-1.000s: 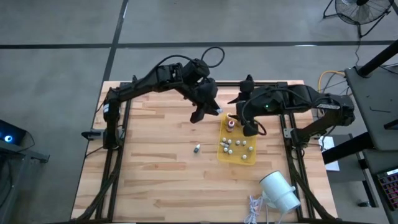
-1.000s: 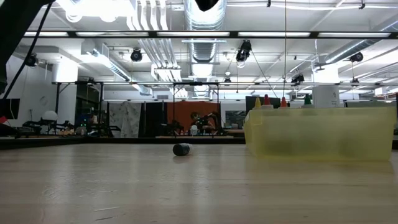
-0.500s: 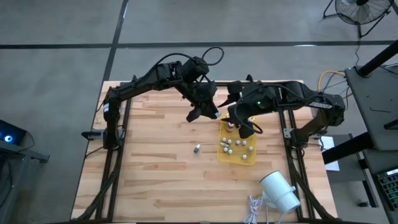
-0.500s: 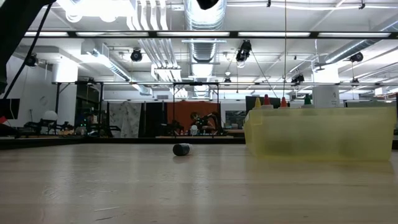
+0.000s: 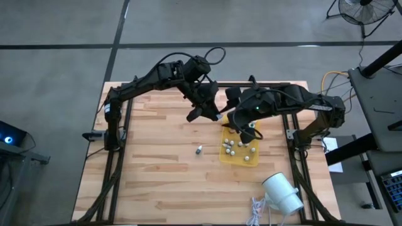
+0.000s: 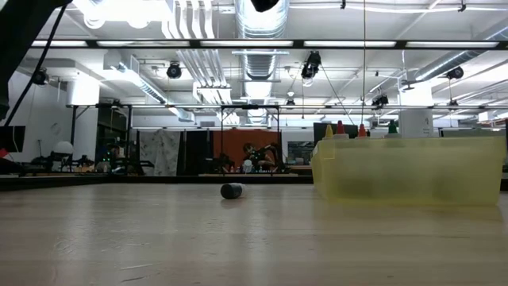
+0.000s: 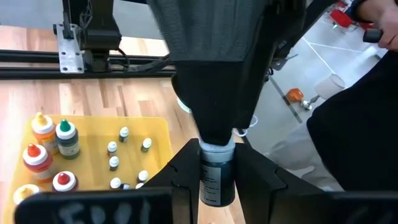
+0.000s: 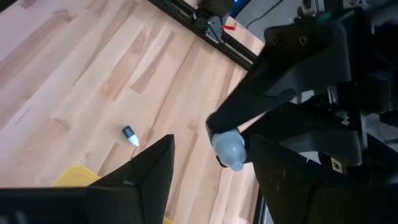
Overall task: Pick & Place food coloring
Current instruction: Put the top small dark blue food coloring bottle into the yellow bin, then put the small dark blue food coloring bottle into the yellow bin
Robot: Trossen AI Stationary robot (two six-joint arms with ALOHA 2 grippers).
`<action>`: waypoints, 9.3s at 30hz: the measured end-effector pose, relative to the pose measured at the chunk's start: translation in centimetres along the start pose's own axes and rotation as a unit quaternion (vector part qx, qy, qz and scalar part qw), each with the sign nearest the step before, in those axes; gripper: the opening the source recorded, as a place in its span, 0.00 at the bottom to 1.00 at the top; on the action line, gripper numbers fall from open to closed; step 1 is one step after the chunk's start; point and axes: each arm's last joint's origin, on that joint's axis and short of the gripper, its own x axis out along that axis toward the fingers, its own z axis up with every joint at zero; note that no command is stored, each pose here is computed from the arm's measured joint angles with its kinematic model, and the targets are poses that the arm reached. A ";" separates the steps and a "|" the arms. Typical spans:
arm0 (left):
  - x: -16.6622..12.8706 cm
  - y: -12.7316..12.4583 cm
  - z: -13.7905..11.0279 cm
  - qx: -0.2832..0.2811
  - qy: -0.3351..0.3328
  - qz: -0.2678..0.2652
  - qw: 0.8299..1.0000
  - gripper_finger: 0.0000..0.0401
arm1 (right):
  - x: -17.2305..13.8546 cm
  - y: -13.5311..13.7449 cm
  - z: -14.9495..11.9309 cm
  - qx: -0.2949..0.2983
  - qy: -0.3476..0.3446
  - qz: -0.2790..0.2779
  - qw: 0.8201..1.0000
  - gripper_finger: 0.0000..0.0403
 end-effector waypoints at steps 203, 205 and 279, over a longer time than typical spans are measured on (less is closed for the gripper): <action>-0.3 2.4 -4.0 -0.072 0.133 0.068 0.986 0.45 | 14.1 11.1 -19.0 0.613 0.408 0.047 0.675 0.13; -0.3 2.4 -4.0 -0.071 0.133 0.068 0.986 0.45 | 14.5 11.2 -19.1 0.611 0.414 0.044 0.673 0.13; -0.8 2.8 -4.1 -0.078 0.133 0.074 0.985 0.45 | 14.4 10.3 -17.1 0.617 0.410 0.004 0.672 0.36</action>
